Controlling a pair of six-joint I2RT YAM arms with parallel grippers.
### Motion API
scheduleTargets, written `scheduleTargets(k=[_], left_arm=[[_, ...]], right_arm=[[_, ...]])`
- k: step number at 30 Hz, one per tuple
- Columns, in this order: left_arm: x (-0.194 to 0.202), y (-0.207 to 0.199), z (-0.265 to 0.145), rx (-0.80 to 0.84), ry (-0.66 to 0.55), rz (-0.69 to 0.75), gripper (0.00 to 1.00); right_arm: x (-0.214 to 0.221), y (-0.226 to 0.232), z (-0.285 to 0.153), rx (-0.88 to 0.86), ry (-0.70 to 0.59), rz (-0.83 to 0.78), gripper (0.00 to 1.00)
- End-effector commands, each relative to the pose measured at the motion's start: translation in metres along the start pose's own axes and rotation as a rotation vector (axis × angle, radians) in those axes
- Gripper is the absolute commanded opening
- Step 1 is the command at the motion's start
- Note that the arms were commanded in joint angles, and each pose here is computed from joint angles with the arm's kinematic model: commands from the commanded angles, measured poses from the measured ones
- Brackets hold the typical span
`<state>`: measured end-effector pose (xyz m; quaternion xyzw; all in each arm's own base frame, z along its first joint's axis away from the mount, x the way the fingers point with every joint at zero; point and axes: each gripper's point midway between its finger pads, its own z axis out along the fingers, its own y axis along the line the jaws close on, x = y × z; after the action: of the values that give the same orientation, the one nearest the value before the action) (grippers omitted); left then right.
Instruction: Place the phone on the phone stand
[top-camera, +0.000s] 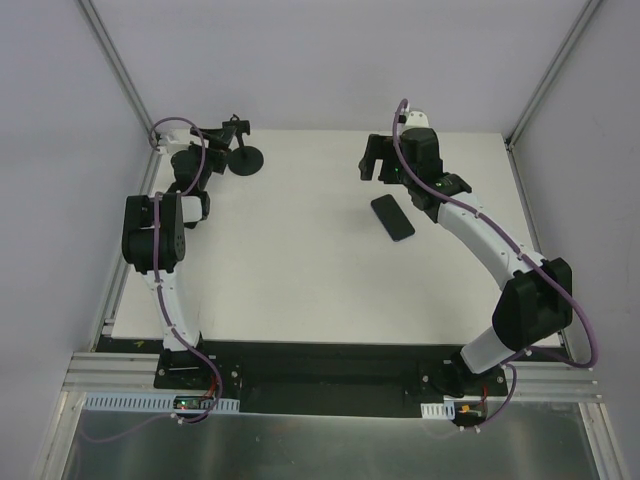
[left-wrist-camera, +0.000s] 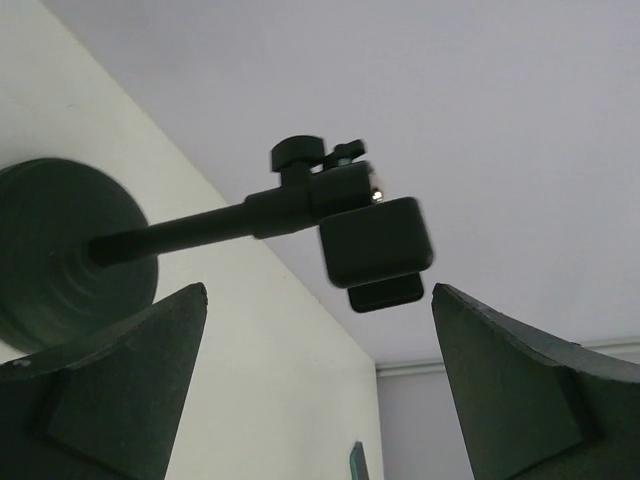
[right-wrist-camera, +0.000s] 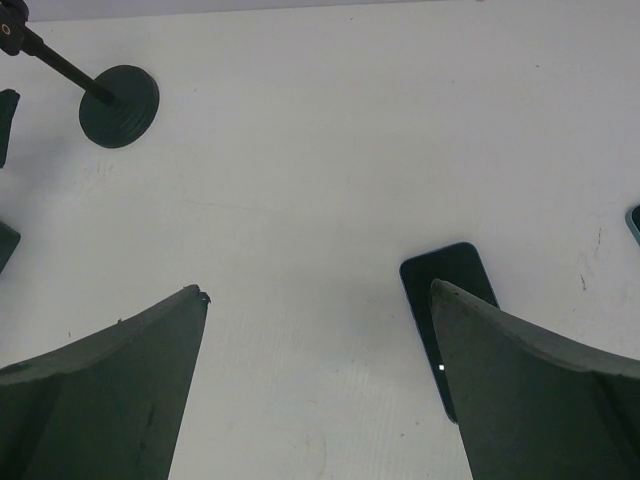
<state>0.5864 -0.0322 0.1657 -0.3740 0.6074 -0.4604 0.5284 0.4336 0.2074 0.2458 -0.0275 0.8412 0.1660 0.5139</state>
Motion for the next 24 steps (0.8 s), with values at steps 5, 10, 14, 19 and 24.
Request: scheduleTargets(k=[5,10,14,19,24], left_arm=[[-0.017,-0.056,0.023,0.208,-0.036,-0.002,0.99],[-0.02,-0.057,0.037,0.221,-0.052,-0.057,0.95],[-0.017,-0.059,0.038,0.208,-0.048,-0.039,0.82],[-0.017,-0.057,0.035,0.201,-0.046,-0.059,0.47],[-0.011,-0.065,0.032,0.219,-0.008,-0.067,0.22]], right_arm=[[-0.017,0.005,-0.002,-0.024,-0.051,0.028,0.96],[-0.016,0.007,0.0,-0.029,-0.051,0.032,0.96],[-0.015,0.006,0.002,-0.029,-0.046,0.037,0.96],[-0.014,0.007,0.003,-0.032,-0.044,0.04,0.96],[-0.013,0.006,0.004,-0.024,-0.04,0.039,0.96]])
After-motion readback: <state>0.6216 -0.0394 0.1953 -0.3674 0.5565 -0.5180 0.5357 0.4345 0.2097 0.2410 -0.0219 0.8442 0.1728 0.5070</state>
